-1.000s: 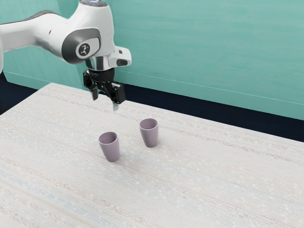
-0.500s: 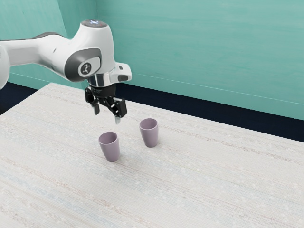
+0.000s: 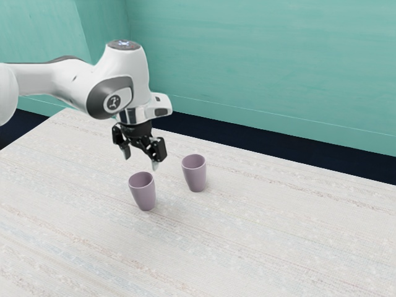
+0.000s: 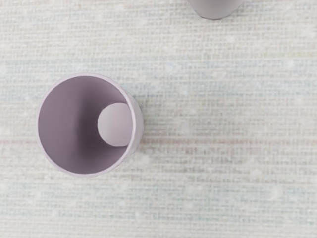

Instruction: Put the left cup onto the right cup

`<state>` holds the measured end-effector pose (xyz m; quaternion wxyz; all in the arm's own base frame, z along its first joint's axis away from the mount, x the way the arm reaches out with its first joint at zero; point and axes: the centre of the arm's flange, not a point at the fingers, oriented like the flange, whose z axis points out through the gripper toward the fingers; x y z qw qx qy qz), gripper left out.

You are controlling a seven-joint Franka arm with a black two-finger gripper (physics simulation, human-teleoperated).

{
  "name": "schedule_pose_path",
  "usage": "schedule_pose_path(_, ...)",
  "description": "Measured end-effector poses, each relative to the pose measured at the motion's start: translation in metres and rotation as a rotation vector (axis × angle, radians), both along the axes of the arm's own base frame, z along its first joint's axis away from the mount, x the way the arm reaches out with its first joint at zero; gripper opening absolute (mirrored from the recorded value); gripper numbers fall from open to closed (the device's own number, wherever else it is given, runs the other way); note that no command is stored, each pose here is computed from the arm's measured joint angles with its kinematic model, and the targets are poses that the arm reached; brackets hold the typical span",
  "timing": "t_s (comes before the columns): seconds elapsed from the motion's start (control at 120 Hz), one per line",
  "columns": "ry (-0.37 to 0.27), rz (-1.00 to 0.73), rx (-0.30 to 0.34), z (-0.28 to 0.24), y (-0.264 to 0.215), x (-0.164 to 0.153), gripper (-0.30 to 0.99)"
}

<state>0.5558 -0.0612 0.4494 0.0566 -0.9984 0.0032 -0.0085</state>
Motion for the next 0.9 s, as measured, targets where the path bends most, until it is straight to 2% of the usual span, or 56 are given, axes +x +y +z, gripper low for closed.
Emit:
schedule_pose_path(0.383, 0.004, -0.054, -0.005, -0.019, -0.035, 0.0, 0.69)
schedule_pose_path(0.9, 0.007, -0.048, -0.004, -0.035, -0.027, 0.006, 0.69)
